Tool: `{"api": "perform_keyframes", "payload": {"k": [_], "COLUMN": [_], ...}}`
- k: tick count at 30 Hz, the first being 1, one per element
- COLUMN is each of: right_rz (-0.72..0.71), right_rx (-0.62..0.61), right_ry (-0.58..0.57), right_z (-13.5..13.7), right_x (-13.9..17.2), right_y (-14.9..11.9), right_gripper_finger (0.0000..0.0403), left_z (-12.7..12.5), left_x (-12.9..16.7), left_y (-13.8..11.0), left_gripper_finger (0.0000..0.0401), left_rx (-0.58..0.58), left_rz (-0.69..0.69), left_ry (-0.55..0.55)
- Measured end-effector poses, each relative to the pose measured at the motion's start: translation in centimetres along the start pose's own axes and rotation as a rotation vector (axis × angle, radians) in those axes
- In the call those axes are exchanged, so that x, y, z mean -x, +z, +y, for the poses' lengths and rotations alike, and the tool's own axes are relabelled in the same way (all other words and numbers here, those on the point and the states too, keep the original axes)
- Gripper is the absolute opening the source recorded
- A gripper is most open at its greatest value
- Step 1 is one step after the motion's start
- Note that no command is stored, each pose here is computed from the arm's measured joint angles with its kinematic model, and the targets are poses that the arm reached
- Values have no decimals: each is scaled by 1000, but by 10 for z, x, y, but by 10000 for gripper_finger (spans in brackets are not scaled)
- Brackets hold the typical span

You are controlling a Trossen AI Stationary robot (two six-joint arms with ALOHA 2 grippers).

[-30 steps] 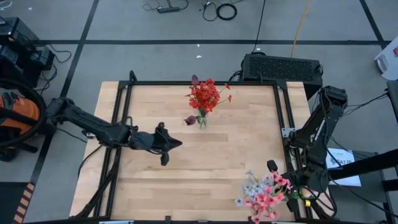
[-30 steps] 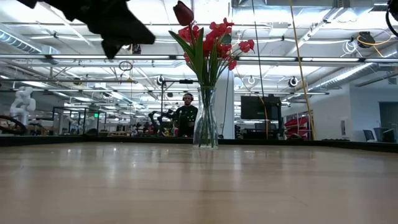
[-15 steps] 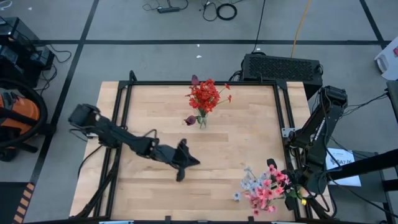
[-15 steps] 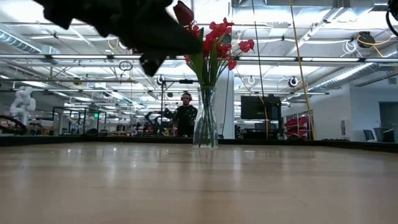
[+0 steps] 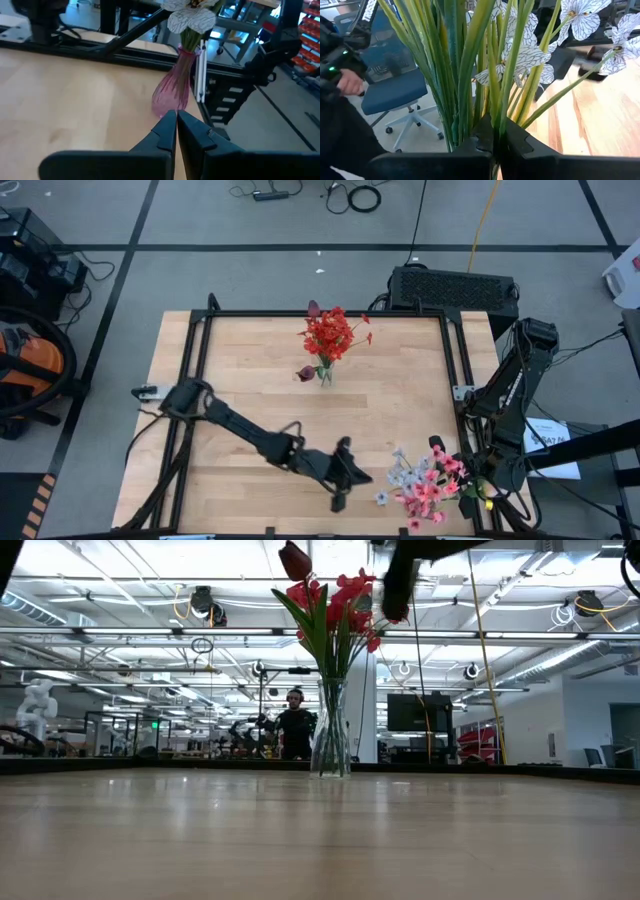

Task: Sort flowers into vase by color
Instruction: Put the white flower in the purple vase

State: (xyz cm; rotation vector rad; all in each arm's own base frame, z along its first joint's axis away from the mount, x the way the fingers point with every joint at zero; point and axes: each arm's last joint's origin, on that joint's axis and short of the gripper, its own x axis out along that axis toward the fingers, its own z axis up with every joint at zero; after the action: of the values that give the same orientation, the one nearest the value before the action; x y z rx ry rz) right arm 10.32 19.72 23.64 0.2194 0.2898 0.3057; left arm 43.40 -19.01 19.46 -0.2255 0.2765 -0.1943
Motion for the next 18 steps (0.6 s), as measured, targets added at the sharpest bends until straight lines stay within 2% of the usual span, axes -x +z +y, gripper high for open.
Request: {"api": "perform_keyframes", "payload": {"k": [3, 6, 8, 12, 15, 18], "right_rz": [0, 0, 0, 0, -1, -2], "right_rx": [2, 2, 3, 3, 3, 10], "right_ry": [2, 2, 2, 1, -2, -3], "right_z": [0, 0, 0, 0, 0, 0], "right_x": [0, 0, 0, 0, 0, 0], "right_y": [0, 0, 0, 0, 0, 0], "right_gripper_finger": [0, 0, 0, 0, 0, 0], "left_z": [0, 3, 4, 2, -4, -14], "left_x": [-20, -37, -47, -65, -78, -95], "left_y": [0, 2, 1, -8, -12, -20], "left_gripper_finger": [24, 40, 60, 116, 160, 189], "left_rx": [9, 112, 159, 162, 74, -103], "left_rz": [-12, -14, -25, -46, -100, -160], "left_ry": [-7, -55, -60, -73, -95, -93]}}
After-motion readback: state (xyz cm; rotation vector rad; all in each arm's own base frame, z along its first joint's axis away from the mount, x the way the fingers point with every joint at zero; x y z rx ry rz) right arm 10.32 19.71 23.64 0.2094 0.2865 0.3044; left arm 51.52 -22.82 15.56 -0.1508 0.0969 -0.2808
